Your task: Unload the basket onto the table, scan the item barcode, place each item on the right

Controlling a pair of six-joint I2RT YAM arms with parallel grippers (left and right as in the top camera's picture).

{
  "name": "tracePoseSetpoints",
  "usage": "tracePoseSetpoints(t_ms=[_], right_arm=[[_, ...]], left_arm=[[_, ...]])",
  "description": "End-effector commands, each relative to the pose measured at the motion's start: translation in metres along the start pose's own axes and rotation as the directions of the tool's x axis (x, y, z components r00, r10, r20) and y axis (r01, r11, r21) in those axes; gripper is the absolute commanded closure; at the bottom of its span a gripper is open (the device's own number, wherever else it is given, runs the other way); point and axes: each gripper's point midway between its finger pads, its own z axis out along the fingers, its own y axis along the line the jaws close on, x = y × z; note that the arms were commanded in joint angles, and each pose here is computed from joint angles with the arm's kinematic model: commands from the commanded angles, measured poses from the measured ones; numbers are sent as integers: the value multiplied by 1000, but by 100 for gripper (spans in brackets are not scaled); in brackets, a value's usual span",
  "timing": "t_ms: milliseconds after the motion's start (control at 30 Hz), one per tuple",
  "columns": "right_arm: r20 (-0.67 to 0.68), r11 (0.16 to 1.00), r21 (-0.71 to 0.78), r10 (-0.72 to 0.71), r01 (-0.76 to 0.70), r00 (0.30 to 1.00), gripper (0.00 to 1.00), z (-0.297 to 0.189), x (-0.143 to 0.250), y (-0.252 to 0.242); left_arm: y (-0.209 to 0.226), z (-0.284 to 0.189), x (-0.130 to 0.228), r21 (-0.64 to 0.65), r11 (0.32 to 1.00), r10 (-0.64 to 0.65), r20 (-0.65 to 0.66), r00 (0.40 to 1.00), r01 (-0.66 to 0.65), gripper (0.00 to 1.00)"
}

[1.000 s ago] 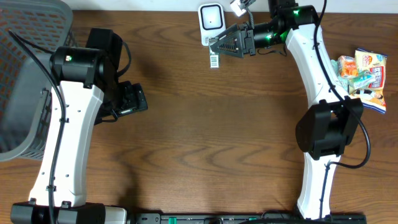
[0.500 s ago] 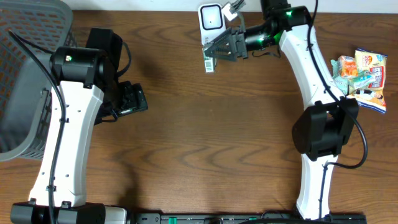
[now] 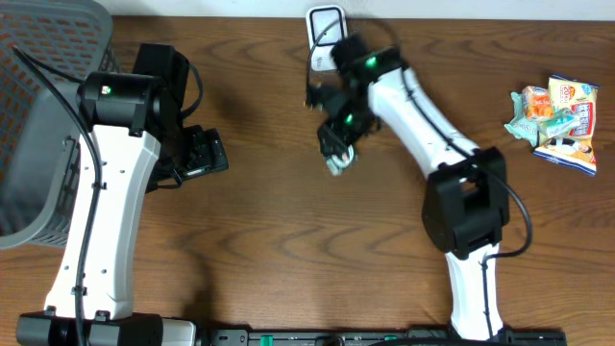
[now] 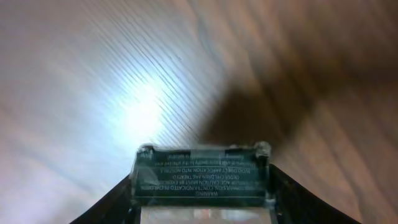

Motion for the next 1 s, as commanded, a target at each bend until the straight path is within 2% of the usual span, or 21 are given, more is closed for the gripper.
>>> tracePoseSetpoints(t_ms=[0, 100, 167, 333, 500, 600, 667, 733, 767, 867, 967], right_arm=[[-107, 981, 190, -9, 30, 994, 43, 6, 23, -28], [-133, 976, 215, 3, 26, 991, 35, 9, 30, -32], [-112, 975, 221, 62, -36, 992, 35, 7, 29, -33], [-43, 956, 241, 180, -165, 983, 41, -6, 19, -34], [-19, 953, 244, 192, -182, 981, 31, -15, 14, -33], [-10, 953, 221, 213, -206, 977, 31, -14, 12, -30], [5, 948, 199, 252, -248, 968, 30, -13, 10, -27], [29, 928, 179, 328, -328, 944, 20, -13, 8, -26], [42, 910, 161, 380, -382, 924, 20, -13, 7, -25], [71, 859, 17, 509, -511, 858, 19, -12, -7, -10], [63, 838, -115, 542, -533, 838, 18, -14, -18, 6]], left_arm=[[3, 1, -1, -15, 1000, -4, -2, 1000, 4, 2], [3, 1, -1, -15, 1000, -4, -2, 1000, 4, 2], [3, 1, -1, -15, 1000, -4, -2, 1000, 4, 2], [3, 1, -1, -15, 1000, -4, -2, 1000, 4, 2], [3, 1, -1, -15, 1000, -4, -2, 1000, 4, 2], [3, 1, -1, -15, 1000, -4, -2, 1000, 4, 3], [3, 1, -1, -15, 1000, -4, -1, 1000, 4, 2], [3, 1, -1, -15, 1000, -4, -2, 1000, 4, 3], [3, 1, -1, -15, 1000, -4, -2, 1000, 4, 2], [3, 1, -1, -15, 1000, -4, -2, 1000, 4, 2], [3, 1, -1, -15, 1000, -4, -2, 1000, 4, 2]])
